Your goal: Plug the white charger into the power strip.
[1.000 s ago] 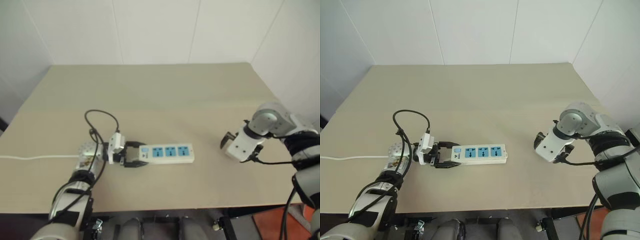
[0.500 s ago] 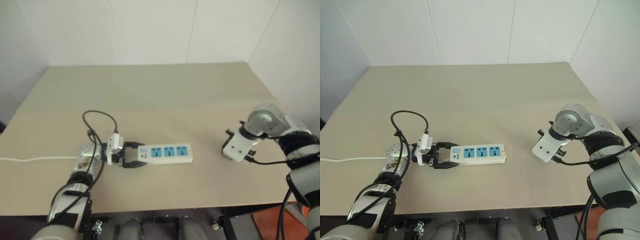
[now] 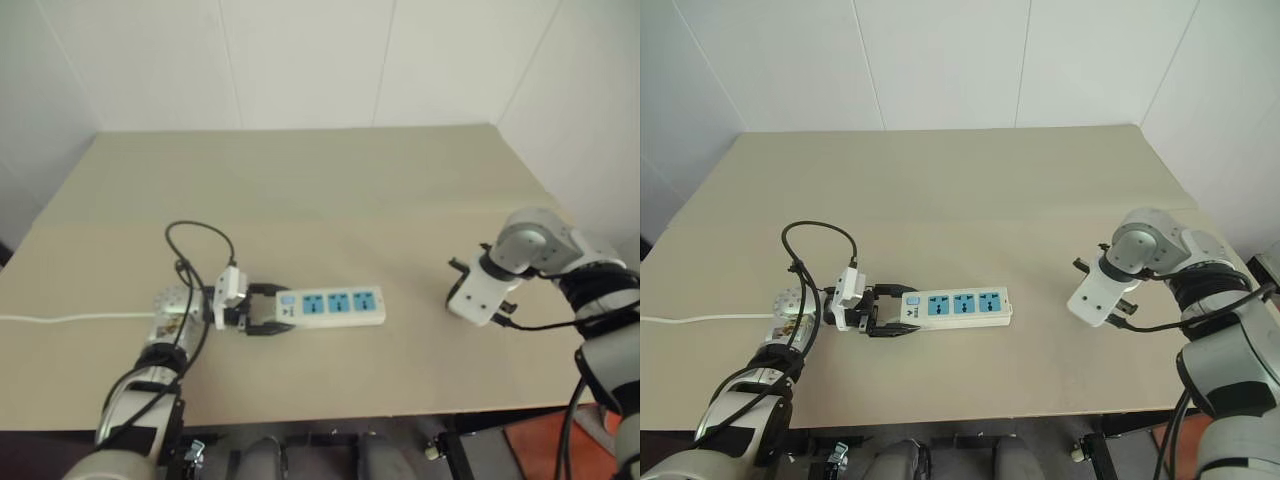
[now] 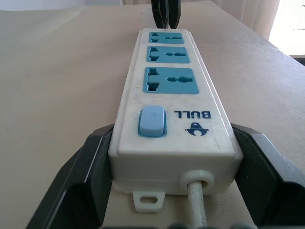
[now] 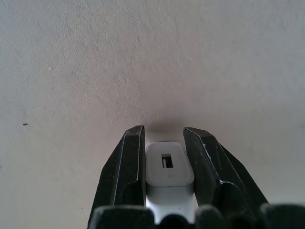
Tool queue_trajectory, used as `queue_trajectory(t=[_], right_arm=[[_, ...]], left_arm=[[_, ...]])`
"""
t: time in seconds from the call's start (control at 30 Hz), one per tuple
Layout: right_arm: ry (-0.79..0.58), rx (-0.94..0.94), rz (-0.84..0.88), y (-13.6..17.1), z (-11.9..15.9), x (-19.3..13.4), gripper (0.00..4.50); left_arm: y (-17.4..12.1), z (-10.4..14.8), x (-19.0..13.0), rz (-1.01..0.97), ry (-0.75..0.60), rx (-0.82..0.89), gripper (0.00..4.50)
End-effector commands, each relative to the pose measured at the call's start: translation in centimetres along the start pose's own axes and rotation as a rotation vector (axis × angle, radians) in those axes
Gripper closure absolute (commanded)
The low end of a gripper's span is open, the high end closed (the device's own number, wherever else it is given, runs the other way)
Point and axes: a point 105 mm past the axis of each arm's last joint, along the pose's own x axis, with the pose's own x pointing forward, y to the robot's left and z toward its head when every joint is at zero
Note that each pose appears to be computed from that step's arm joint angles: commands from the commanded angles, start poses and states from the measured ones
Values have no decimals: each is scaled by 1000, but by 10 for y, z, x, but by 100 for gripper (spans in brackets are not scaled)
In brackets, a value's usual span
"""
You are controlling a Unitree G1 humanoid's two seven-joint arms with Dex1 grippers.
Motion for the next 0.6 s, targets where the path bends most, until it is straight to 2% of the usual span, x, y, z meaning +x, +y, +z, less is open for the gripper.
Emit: queue_trajectory(t=[0.03, 0.17, 0.23, 0.43, 0.6], right_arm=[[43, 12, -196, -29, -3, -44, 344], [-26, 120, -461, -59, 6, -89, 344], [-123, 210, -594, -69, 15, -112, 344], [-571, 517, -952, -83, 39, -167, 344], [-943, 742, -1134, -92, 46, -186, 344]], left_arm=[[-7, -6, 5, -31, 7, -12, 124], [-8, -5, 6, -47, 9, -18, 124], [-7, -3, 7, -50, 7, -16, 124], [-6, -2, 8, -57, 9, -18, 124], [-6, -3, 8, -68, 21, -24, 124]])
